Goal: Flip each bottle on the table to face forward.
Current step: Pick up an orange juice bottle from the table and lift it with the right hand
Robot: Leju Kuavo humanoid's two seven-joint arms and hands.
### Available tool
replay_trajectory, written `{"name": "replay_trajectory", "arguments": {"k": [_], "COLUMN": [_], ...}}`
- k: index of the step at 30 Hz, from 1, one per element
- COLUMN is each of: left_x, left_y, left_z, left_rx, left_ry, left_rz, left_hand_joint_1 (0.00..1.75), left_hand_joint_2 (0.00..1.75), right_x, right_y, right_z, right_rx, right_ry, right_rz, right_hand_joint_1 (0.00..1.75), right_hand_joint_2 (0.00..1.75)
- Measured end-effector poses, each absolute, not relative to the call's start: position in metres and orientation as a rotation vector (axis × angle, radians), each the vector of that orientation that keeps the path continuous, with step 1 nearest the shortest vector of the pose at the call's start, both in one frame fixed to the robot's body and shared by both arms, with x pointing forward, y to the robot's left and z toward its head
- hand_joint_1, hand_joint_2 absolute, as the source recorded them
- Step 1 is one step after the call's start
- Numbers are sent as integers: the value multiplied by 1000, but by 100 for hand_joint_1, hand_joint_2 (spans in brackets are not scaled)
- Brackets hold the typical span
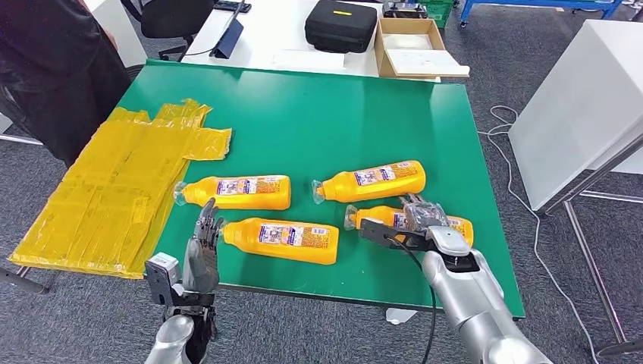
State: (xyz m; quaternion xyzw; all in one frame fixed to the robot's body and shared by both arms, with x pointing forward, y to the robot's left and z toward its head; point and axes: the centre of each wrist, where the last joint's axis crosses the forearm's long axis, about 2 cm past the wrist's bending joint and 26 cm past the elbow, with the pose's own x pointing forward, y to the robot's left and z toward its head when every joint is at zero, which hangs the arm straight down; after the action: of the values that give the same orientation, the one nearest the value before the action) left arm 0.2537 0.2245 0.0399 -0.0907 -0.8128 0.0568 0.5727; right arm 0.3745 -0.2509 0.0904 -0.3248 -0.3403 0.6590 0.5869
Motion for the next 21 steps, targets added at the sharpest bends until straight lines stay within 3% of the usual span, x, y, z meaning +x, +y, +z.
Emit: {"name": "replay_trajectory", "arguments": {"k": [11,21], "left_x": [250,249], "left_y": [227,228], "left_z": [38,38], "left_rx": [-217,-241], "left_ry": [-1903,-1902], "left_rz": [137,143], "left_hand_joint_1": [0,0], "left_hand_joint_2": [0,0], "right_x": [377,376], "right_y": [-261,-332], "right_z": [98,94], "right_rx": [-752,-704], "right_ry": [-825,-758], "right_rz": [1525,1545], "right_hand_joint_1": [0,0], "right_hand_joint_2": [175,175]}}
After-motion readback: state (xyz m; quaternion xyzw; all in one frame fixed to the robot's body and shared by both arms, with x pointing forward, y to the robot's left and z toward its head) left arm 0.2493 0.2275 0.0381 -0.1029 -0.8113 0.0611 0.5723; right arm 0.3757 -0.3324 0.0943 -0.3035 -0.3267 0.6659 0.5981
